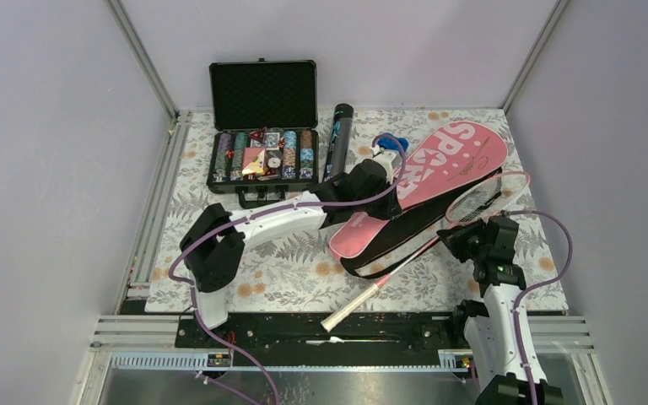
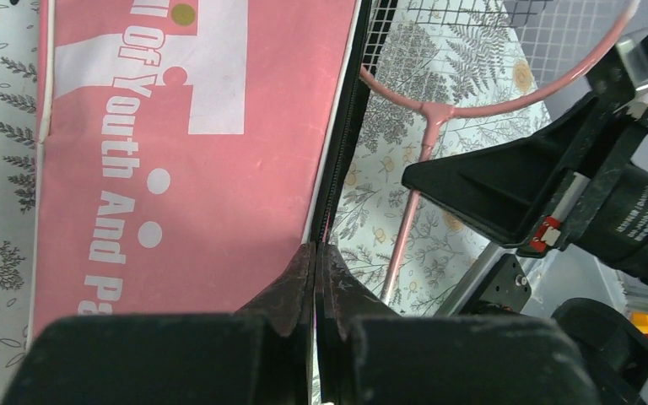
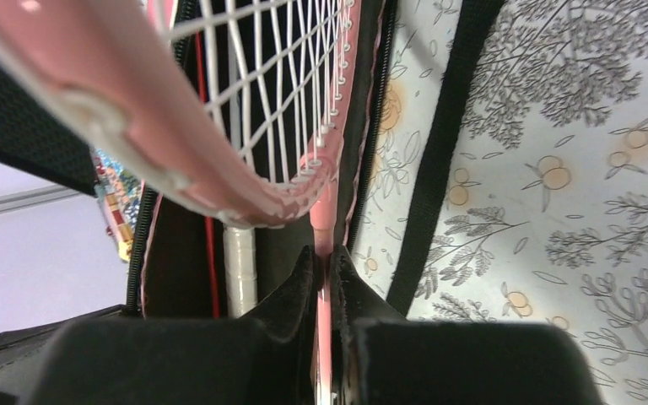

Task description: Pack up the badminton gear

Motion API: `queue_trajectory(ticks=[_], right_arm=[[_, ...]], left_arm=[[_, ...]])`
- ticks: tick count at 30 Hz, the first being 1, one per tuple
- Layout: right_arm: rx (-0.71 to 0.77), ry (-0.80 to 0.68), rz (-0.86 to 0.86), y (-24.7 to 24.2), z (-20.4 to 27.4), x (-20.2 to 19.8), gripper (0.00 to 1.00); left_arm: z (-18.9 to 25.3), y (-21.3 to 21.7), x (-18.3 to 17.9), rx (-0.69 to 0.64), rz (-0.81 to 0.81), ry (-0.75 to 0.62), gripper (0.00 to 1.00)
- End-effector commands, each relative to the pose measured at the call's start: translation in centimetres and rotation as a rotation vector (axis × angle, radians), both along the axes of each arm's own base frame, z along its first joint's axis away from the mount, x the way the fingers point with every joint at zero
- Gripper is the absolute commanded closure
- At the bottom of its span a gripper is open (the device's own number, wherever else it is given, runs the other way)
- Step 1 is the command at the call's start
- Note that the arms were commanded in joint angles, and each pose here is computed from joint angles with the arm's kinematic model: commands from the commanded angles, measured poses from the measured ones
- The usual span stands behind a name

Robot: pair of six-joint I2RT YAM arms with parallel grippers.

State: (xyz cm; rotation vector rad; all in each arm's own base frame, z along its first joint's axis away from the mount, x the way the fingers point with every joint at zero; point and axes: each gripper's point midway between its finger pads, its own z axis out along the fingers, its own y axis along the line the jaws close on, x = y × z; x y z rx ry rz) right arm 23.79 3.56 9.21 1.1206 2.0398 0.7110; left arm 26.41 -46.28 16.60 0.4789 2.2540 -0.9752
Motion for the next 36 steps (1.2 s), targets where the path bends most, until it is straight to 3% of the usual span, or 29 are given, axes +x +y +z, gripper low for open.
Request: queue_trajectory(ticks=[1,8,13,25,36], right_arm=[[0.099,-0.172,0.033,1.4,3.8,2.0,1.0],[0.214,-0.157,0.156,3.5,3.2,1.7,1.0],[0.338,-0.298,0.218,4.9,4.2,2.1,1.0],[0.285,-0.364,0.385,6.2,4.0,0.4,1.0],[0.311,-0.374,0.456,6.9,4.7,-0.1,1.0]], left_arm=[[6.0,-1.8,0.2,-0.178,-0.009,-0.043,1.0],[5.4,-1.3,-0.2,-0.177,-0.02,-0.027,1.0],[4.1,-0.8,-0.6,-0.158,-0.037,0.011,1.0],[2.1,-1.0,-2.0,-0.13,-0.117,0.053,1.0],[3.2,-1.1,-2.8,-0.158,-0.176,0.036,1.0]])
